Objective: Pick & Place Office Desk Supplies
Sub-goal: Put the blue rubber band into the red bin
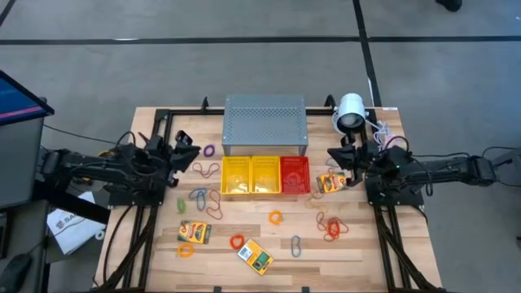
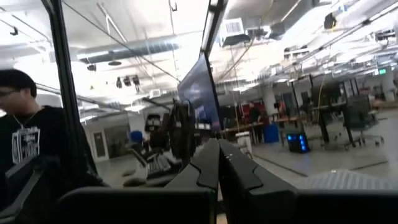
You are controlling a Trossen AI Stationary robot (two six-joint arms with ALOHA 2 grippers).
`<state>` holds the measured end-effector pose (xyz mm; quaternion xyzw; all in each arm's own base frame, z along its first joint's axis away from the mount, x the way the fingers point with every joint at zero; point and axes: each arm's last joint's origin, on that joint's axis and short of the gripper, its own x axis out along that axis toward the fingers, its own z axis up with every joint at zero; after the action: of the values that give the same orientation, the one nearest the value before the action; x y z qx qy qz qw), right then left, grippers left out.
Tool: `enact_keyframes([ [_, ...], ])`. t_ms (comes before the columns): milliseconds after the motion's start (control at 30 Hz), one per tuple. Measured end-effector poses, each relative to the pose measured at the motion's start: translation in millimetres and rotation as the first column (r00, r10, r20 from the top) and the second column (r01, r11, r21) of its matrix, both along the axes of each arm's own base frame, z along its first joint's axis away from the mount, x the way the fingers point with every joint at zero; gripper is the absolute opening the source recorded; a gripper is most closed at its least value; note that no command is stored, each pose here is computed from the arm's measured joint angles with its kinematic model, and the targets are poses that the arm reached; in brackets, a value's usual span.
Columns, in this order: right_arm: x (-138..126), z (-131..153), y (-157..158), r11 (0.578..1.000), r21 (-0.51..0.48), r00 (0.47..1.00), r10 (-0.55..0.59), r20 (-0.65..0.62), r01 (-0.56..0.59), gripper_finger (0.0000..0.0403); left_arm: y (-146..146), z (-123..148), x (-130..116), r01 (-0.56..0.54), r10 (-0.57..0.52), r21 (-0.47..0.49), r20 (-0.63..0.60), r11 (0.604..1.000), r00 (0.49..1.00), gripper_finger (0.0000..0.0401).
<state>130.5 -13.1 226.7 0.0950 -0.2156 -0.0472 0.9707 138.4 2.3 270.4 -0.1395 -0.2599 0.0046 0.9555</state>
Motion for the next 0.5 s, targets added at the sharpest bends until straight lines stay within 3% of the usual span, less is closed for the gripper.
enact_keyframes([
  [300,1.9,11.3,0.8,0.997,0.045,0.998,0.058,0.022,-0.059,0.0000,0.0,-20.8,17.6,-0.026,0.041,0.079,-0.202,0.997,0.978,0.0067],
  [500,23.5,37.1,1.1,0.995,-0.027,0.981,0.090,-0.170,-0.096,0.0000,0.0,-18.2,28.7,-0.036,0.078,0.151,-0.284,0.988,0.956,0.0067],
])
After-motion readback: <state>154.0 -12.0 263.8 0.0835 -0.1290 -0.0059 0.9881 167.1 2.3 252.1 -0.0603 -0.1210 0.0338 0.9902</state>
